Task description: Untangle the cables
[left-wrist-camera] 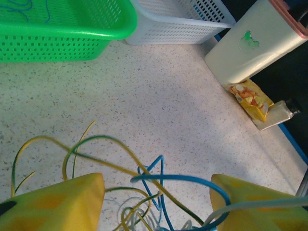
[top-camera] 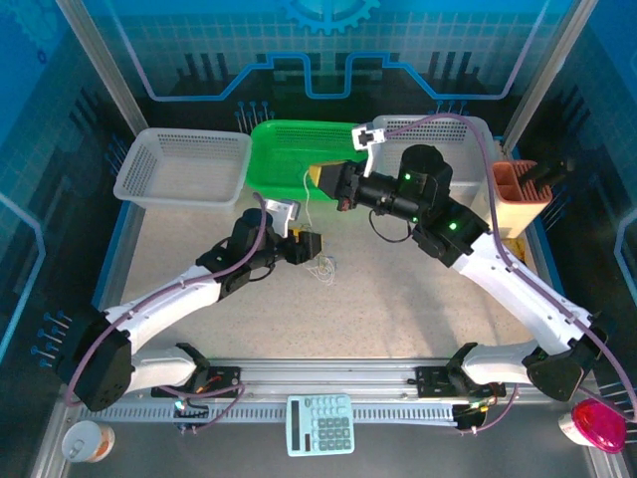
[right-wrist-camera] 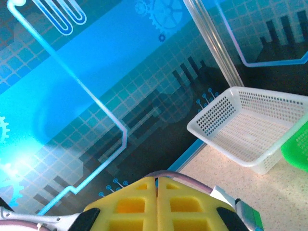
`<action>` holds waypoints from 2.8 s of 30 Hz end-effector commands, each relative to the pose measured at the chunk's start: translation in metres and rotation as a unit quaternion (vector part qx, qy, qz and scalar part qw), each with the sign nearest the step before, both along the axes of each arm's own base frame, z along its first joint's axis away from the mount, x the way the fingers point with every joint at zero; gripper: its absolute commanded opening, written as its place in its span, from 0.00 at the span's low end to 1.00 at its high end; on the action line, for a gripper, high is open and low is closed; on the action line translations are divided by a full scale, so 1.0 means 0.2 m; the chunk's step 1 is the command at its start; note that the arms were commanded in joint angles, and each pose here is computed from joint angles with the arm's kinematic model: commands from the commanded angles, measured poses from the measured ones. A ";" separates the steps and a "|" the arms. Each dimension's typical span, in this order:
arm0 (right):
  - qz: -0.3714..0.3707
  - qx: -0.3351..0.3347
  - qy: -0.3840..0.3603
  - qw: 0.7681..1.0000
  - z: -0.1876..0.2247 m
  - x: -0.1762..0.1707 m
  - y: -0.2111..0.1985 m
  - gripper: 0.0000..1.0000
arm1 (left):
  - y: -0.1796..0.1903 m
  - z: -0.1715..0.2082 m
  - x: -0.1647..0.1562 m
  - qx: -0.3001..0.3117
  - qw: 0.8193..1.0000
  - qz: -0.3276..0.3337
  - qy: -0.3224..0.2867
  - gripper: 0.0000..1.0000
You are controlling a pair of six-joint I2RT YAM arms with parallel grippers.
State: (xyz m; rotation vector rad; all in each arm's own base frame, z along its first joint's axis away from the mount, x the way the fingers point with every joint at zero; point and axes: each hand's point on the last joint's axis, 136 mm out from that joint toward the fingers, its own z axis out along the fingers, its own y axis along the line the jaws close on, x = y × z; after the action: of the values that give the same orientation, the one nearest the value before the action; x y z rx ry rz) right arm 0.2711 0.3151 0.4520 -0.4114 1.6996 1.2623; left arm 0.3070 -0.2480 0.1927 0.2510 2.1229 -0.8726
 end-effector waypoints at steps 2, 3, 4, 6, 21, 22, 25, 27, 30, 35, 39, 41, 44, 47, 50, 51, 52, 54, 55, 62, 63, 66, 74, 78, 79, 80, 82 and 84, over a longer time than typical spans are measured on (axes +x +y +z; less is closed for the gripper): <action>-0.009 0.020 -0.040 0.999 0.18 -0.05 -0.05 0.00 | -0.02 -0.04 -0.02 -0.006 1.000 -0.005 0.001 0.53; -0.010 0.024 -0.043 0.999 0.20 -0.05 -0.06 0.00 | -0.01 -0.06 -0.03 -0.006 1.000 -0.004 0.005 0.53; -0.010 0.027 -0.046 0.999 0.22 -0.05 -0.07 0.00 | -0.01 -0.08 -0.03 -0.007 1.000 -0.003 0.008 0.52; -0.013 0.035 -0.049 0.998 0.25 -0.04 -0.08 0.00 | 0.00 -0.11 -0.04 -0.007 1.000 0.000 0.016 0.51; -0.052 0.083 -0.066 0.993 0.43 0.02 -0.27 0.00 | 0.07 -0.29 -0.13 0.002 0.999 0.017 0.048 0.52; -0.051 0.087 -0.064 0.993 0.43 0.02 -0.28 0.00 | 0.08 -0.30 -0.13 0.003 0.999 0.017 0.049 0.52; -0.041 0.096 -0.063 0.993 0.45 0.00 -0.27 0.00 | 0.08 -0.32 -0.14 0.005 0.998 0.017 0.054 0.52; -0.038 0.100 -0.064 0.992 0.46 -0.01 -0.27 0.00 | 0.08 -0.33 -0.14 0.005 0.998 0.018 0.056 0.52; -0.041 0.096 -0.063 0.993 0.45 -0.01 -0.28 0.00 | 0.09 -0.31 -0.15 0.001 0.998 0.019 0.053 0.55; -0.038 0.094 -0.058 0.993 0.43 -0.01 -0.27 0.00 | 0.10 -0.19 -0.15 -0.008 1.000 0.017 0.018 0.66; -0.033 0.098 -0.056 0.993 0.43 -0.01 -0.27 0.00 | 0.05 -0.08 -0.13 -0.012 1.000 -0.010 -0.017 0.70; -0.031 0.098 -0.053 0.993 0.43 -0.01 -0.26 0.00 | 0.00 -0.03 -0.13 -0.021 0.999 -0.032 -0.028 0.70; -0.027 0.096 -0.048 0.994 0.41 0.00 -0.24 0.00 | -0.06 0.02 -0.11 -0.032 0.997 -0.055 -0.038 0.70; -0.021 0.093 -0.045 0.994 0.40 0.00 -0.20 0.00 | -0.14 0.07 -0.10 -0.044 0.995 -0.073 -0.052 0.70; -0.014 0.087 -0.040 0.995 0.38 0.01 -0.16 0.00 | -0.21 0.09 -0.11 -0.050 0.993 -0.094 -0.058 0.70; -0.011 0.086 -0.038 0.995 0.38 0.01 -0.15 0.00 | -0.22 0.09 -0.12 -0.048 0.993 -0.095 -0.058 0.69; -0.008 0.085 -0.037 0.996 0.38 0.02 -0.14 0.00 | -0.23 0.08 -0.11 -0.046 0.993 -0.093 -0.058 0.69; 0.001 0.085 -0.036 0.996 0.39 0.01 -0.11 0.00 | -0.23 0.05 -0.10 -0.041 0.994 -0.084 -0.054 0.67; 0.006 0.086 -0.036 0.996 0.39 0.00 -0.10 0.00 | -0.22 0.04 -0.08 -0.036 0.995 -0.073 -0.052 0.64; 0.007 0.080 -0.068 0.994 0.53 -0.04 -0.12 0.00 | -0.15 -0.08 -0.03 -0.009 0.999 -0.020 -0.045 0.44; 0.007 0.081 -0.075 0.994 0.56 -0.05 -0.13 0.00 | -0.14 -0.10 -0.03 -0.005 0.999 -0.016 -0.043 0.43; -0.001 0.091 -0.097 0.991 0.67 -0.06 -0.18 0.00 | -0.12 -0.17 -0.03 0.010 0.999 -0.011 -0.034 0.39; -0.020 0.122 -0.132 0.983 0.90 -0.06 -0.30 0.00 | -0.10 -0.33 -0.04 0.027 1.000 -0.005 -0.009 0.30; -0.038 0.135 -0.145 0.979 0.97 -0.05 -0.38 0.00 | -0.09 -0.32 -0.05 0.025 1.000 -0.007 -0.012 0.30; -0.043 0.138 -0.148 0.978 0.99 -0.04 -0.40 0.00 | -0.09 -0.31 -0.05 0.024 1.000 -0.007 -0.012 0.30; -0.047 0.139 -0.147 0.978 0.99 -0.03 -0.41 0.00 | -0.10 -0.30 -0.05 0.022 1.000 -0.008 -0.013 0.31; -0.055 0.136 -0.146 0.978 0.98 -0.01 -0.44 0.00 | -0.10 -0.26 -0.05 0.016 1.000 -0.009 -0.019 0.35; -0.062 0.131 -0.140 0.980 0.96 0.02 -0.45 0.00 | -0.10 -0.22 -0.06 0.009 1.000 -0.012 -0.023 0.39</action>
State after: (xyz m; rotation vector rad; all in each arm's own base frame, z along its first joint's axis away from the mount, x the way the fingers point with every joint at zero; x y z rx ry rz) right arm 0.2758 0.2313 0.6374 -0.3084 1.2977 1.2481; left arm 0.2951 -0.2661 0.1266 0.2974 2.1526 -0.8275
